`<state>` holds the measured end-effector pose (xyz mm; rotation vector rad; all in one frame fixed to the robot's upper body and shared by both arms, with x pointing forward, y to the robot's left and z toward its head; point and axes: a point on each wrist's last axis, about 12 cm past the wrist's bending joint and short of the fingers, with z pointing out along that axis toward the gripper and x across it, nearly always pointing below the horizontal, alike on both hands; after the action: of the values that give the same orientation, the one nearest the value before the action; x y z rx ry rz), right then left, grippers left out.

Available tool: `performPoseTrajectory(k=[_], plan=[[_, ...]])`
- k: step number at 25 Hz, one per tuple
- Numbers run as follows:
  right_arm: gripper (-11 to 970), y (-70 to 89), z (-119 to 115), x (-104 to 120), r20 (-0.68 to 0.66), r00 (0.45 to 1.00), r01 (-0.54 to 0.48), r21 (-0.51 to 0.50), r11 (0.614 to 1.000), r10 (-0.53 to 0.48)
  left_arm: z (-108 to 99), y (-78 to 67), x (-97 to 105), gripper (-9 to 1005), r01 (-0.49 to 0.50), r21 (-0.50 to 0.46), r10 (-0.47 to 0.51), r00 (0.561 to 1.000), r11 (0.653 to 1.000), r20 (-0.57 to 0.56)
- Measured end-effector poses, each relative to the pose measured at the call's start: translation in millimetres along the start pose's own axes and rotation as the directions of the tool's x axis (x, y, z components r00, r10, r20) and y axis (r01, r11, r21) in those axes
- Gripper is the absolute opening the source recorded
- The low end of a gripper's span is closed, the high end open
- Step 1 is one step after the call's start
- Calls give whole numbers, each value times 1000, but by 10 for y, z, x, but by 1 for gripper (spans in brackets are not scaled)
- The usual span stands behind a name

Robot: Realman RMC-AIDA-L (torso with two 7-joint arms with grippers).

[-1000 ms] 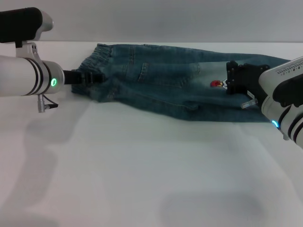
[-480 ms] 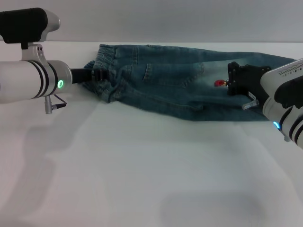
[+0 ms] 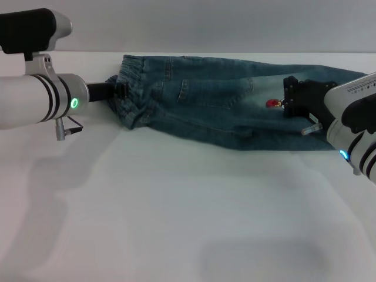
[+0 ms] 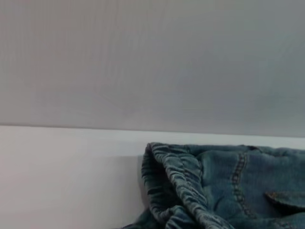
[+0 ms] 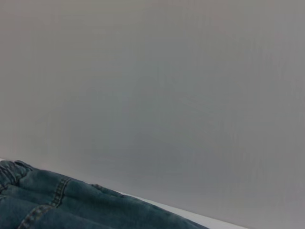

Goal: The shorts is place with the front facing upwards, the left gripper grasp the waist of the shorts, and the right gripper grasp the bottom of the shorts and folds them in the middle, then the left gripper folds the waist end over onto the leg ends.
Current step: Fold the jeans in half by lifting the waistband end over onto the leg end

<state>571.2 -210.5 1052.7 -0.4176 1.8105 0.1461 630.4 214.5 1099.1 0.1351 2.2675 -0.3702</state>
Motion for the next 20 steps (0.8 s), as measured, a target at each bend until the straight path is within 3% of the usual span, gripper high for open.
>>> performPoseTrajectory(k=[6,20], plan=[[0,-17,-1,-5,2,1000,-4,6,1000,4,-85,-2,-39,125,9,11,-9,999,1000,39],[0,-61,68,-87,20,999,-31,25,999,31,-556,-277,-313,75,-31,124,7,982,992,188]])
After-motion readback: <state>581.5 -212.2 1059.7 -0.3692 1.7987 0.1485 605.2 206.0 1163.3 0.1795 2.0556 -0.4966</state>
